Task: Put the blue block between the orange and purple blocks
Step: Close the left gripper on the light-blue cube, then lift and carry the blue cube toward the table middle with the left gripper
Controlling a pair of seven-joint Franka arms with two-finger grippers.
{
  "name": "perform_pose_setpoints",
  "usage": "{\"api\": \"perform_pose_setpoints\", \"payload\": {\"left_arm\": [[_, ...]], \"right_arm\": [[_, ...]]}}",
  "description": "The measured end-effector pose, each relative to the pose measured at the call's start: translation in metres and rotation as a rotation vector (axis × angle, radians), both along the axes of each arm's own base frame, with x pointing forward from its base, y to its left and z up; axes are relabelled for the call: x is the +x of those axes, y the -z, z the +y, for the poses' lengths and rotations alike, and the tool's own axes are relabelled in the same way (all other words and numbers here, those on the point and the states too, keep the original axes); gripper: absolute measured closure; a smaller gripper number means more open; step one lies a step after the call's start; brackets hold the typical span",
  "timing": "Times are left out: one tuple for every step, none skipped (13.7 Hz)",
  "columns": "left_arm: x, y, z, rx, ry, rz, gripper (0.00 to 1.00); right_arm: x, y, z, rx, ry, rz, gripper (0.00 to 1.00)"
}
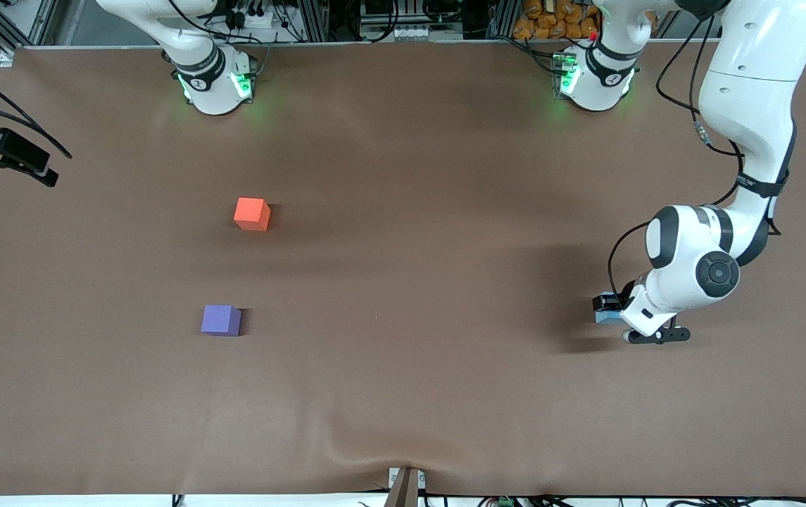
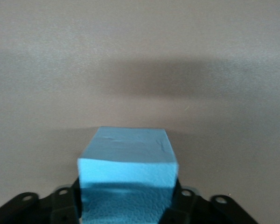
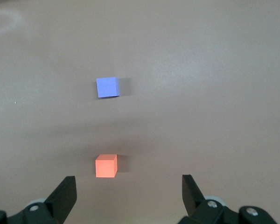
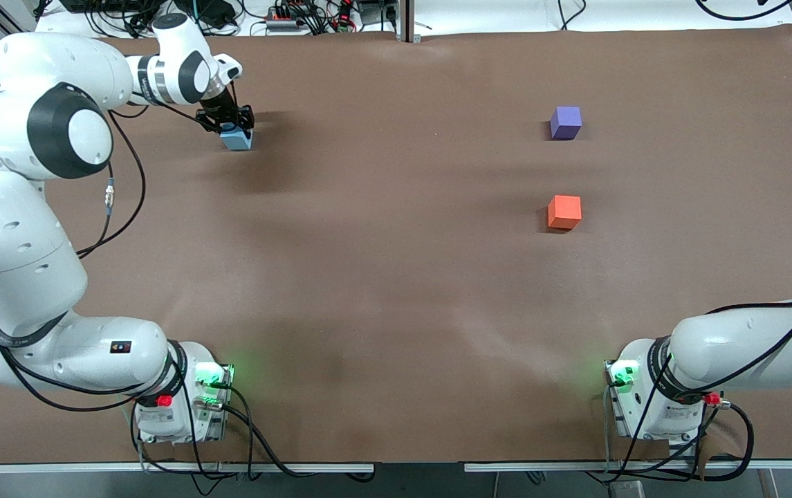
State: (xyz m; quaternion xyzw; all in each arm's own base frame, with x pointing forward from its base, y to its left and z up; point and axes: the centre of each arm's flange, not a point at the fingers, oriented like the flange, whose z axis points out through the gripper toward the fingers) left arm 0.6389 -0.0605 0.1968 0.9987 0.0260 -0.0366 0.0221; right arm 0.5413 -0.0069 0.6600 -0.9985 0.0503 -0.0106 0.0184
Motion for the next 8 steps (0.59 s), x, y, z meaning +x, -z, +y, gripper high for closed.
{"api": "perform_pose_setpoints", "payload": {"left_arm": [[0.000,-0.001,-0.006,-0.002,0.009,-0.003,0.41],[0.000,-0.002,-0.016,-0.003,0.022,-0.004,0.41],[-0.002,-0.002,-0.029,-0.003,0.035,-0.004,0.41],[-0.003,-0.002,-0.041,-0.003,0.038,-0.004,0.41],[-0.004,-0.004,-0.053,-0.003,0.039,-0.006,0.41],[-0.005,-0.006,-0.067,-0.007,0.045,-0.010,0.41],[-0.006,-0.009,-0.084,-0.014,0.060,-0.015,0.42],[-0.009,-0.013,-0.104,-0.025,0.076,-0.020,0.44]], "right_arm": [[0.000,0.000,0.000,0.000,0.000,0.000,0.00],[0.000,0.000,0.000,0.000,0.000,0.000,0.00],[0.000,0.000,0.000,0.000,0.000,0.000,0.00],[0.000,0.000,0.000,0.000,0.000,0.000,0.00],[0.000,0.000,0.000,0.000,0.000,0.000,0.00],[0.000,0.000,0.000,0.000,0.000,0.000,0.00],[0.000,0.000,0.000,0.000,0.000,0.000,0.00],[0.000,0.000,0.000,0.000,0.000,0.000,0.00]]}}
